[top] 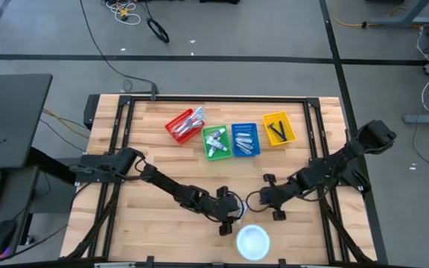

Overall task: Pick & Place Travel size toiletries
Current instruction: Put the white toothpaste into the green bin

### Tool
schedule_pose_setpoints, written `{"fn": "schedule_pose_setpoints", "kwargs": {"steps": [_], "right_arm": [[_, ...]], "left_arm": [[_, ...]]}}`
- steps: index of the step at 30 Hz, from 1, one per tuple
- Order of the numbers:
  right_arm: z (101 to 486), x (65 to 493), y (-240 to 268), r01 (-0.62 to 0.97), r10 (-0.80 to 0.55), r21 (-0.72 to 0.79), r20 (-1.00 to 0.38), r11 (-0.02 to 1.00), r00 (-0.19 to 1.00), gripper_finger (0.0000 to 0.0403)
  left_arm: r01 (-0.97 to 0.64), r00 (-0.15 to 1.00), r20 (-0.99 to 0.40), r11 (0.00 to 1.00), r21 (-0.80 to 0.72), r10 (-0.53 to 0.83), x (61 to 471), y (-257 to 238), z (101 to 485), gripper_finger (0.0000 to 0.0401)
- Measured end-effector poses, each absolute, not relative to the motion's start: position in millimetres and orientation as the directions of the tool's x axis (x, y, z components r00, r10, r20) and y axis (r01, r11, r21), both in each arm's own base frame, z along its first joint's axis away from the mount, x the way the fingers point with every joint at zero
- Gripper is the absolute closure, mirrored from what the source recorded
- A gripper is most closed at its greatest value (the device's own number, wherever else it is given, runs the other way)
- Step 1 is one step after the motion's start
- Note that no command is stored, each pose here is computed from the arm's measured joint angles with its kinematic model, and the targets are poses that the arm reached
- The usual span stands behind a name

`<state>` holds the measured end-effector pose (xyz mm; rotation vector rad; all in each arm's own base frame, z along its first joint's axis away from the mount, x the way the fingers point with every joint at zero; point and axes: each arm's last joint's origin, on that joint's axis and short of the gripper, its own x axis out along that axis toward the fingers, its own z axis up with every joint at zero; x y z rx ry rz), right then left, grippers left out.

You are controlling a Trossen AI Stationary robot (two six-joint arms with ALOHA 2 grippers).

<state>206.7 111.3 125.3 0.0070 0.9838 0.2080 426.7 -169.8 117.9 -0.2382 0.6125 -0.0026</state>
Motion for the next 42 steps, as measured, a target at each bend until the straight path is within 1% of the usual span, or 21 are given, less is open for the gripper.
{"fn": "schedule_pose_setpoints", "kwargs": {"steps": [4,7,11,17,20,23,26,29,31,33,34,37,39,42], "right_arm": [[131,217,107,-0.206,0.21,0.105,-0.771,0.973,0.601,0.0358],[132,220,104,-0.236,0.253,0.135,-0.763,0.962,0.595,0.0358],[131,220,103,-0.251,0.276,0.154,-0.767,0.956,0.579,0.0358],[133,222,113,-0.322,0.334,0.162,-0.725,0.933,0.603,0.0358],[126,225,116,-0.301,0.312,0.151,-0.724,0.942,0.615,0.0358],[114,228,117,-0.284,0.293,0.144,-0.746,0.948,0.598,0.0358],[104,234,120,-0.308,0.336,0.177,-0.724,0.935,0.603,0.0358],[95,243,123,-0.352,0.377,0.184,-0.683,0.918,0.626,0.0358],[90,248,123,-0.36,0.381,0.177,-0.666,0.916,0.641,0.0358],[86,253,121,-0.357,0.375,0.17,-0.662,0.918,0.649,0.0358],[85,257,120,-0.35,0.365,0.162,-0.66,0.923,0.657,0.0358],[85,266,115,-0.332,0.323,0.113,-0.644,0.937,0.694,0.0358],[86,272,108,-0.306,0.272,0.059,-0.633,0.95,0.724,0.0358],[90,283,94,-0.213,0.158,-0.015,-0.621,0.977,0.768,0.0358]], "left_arm": [[-0.093,0.816,-0.573,0.963,-0.254,-0.072,426,-170,118,0.0202],[-0.096,0.814,-0.577,0.963,-0.254,-0.071,426,-170,117,0.0202],[-0.099,0.809,-0.583,0.963,-0.25,-0.069,426,-169,116,0.0202],[-0.107,0.796,-0.602,0.964,-0.243,-0.064,424,-169,115,0.0202],[-0.149,0.782,-0.62,0.947,-0.286,-0.065,423,-168,114,0.0202],[-0.163,0.762,-0.642,0.932,-0.323,-0.089,422,-167,112,0.0202],[-0.171,0.745,-0.66,0.926,-0.336,-0.101,421,-167,112,0.0202],[-0.209,0.68,-0.728,0.927,-0.311,-0.091,415,-159,118,0.0202],[-0.307,0.609,-0.793,0.912,-0.272,-0.031,406,-149,126,0.0202],[-0.403,0.534,-0.841,0.901,-0.16,0.09,393,-139,135,0.0202],[-0.446,0.501,-0.849,0.891,-0.084,0.17,386,-134,140,0.0202],[-0.544,0.461,-0.815,0.838,0.053,0.351,368,-124,169,0.0202],[-0.565,0.451,-0.805,0.821,0.078,0.386,359,-120,185,0.0202],[-0.567,0.461,-0.811,0.823,0.042,0.36,353,-119,194,0.0202]]}}
